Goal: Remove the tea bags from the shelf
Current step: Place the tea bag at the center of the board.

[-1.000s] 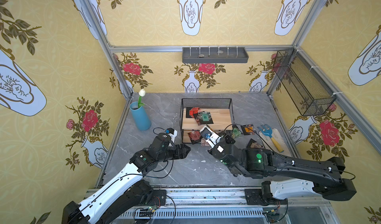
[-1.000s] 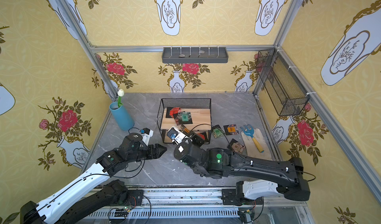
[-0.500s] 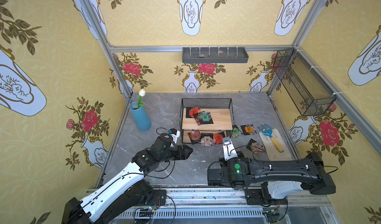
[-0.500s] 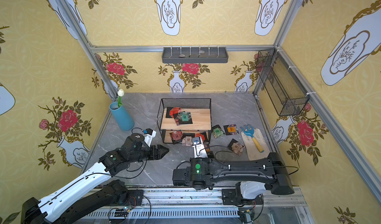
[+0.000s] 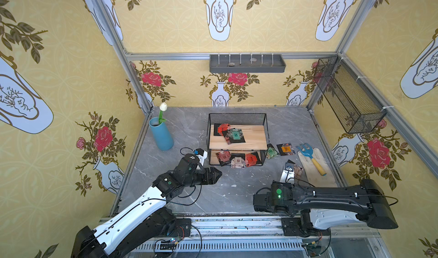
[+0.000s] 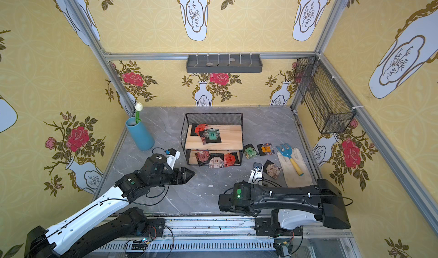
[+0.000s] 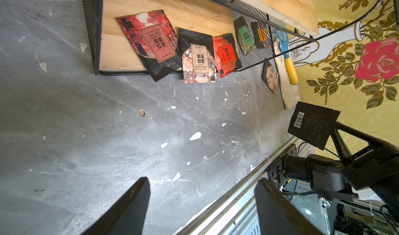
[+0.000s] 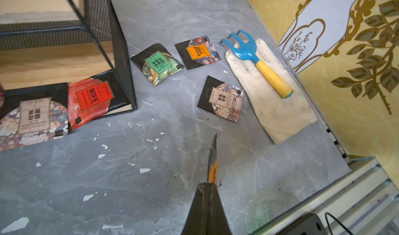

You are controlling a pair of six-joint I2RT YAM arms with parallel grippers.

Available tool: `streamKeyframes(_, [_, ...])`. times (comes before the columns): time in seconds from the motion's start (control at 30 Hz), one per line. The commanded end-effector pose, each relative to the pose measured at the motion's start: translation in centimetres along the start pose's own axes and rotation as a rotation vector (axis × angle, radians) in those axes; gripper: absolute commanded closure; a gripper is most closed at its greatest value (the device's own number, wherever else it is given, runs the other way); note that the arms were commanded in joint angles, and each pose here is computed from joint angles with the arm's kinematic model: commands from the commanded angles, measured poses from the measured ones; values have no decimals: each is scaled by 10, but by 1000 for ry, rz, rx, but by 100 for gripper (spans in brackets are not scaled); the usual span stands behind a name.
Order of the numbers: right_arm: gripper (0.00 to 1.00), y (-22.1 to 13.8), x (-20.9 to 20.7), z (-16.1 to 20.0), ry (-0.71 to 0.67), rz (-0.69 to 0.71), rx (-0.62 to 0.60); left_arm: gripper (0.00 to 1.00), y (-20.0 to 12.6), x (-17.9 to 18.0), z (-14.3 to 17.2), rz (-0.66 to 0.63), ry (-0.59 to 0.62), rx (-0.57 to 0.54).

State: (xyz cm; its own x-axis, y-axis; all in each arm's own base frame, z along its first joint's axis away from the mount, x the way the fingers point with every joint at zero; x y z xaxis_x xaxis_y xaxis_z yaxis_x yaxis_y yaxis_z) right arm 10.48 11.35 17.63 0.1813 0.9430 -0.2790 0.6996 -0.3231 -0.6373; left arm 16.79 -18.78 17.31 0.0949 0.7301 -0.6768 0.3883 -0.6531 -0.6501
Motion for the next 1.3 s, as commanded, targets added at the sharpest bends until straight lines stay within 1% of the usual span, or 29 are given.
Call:
streamKeyframes(0.0, [100, 9, -3, 5, 71, 30, 23, 14, 2, -3, -2, 21, 12, -10])
streamKeyframes(0.17, [100, 29, -6, 18, 116, 45, 84, 14, 4, -2, -2, 17, 10, -9])
streamKeyframes(0.33, [100, 50, 7, 23, 123, -25, 132, 14, 6, -1, -2, 14, 10, -6])
streamKeyframes(0.43, [100, 62, 13, 23, 118, -40, 155, 14, 6, 0, -2, 12, 8, -7])
streamKeyframes(0.53, [100, 69, 25, 18, 111, -86, 149, 14, 7, 1, -1, 6, 6, -6])
streamKeyframes(0.73, [100, 84, 43, 6, 110, -130, 139, 14, 7, 5, -1, -11, 3, -12])
streamKeyframes(1.13, [100, 105, 63, -3, 89, -183, 155, 14, 5, 9, -1, -33, -2, -25])
streamKeyframes(1.27, [96, 107, 69, -6, 72, -189, 152, 14, 6, 9, -2, -37, -4, -24])
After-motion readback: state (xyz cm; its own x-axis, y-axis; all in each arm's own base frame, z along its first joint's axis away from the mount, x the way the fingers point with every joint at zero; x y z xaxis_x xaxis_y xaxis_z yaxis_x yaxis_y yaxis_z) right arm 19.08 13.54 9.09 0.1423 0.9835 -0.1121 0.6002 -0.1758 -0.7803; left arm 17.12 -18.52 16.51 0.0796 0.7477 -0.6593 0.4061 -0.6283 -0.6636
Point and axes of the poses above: each gripper's point midway between its finger pads, its own y axis out along the fingers, its own x axis along the line the jaws close on, z = x × y, the point moved 4 cm from there along -y, back along the fingers, and after that the axes turned 9 degrees about -y, right-handed, at the moved point
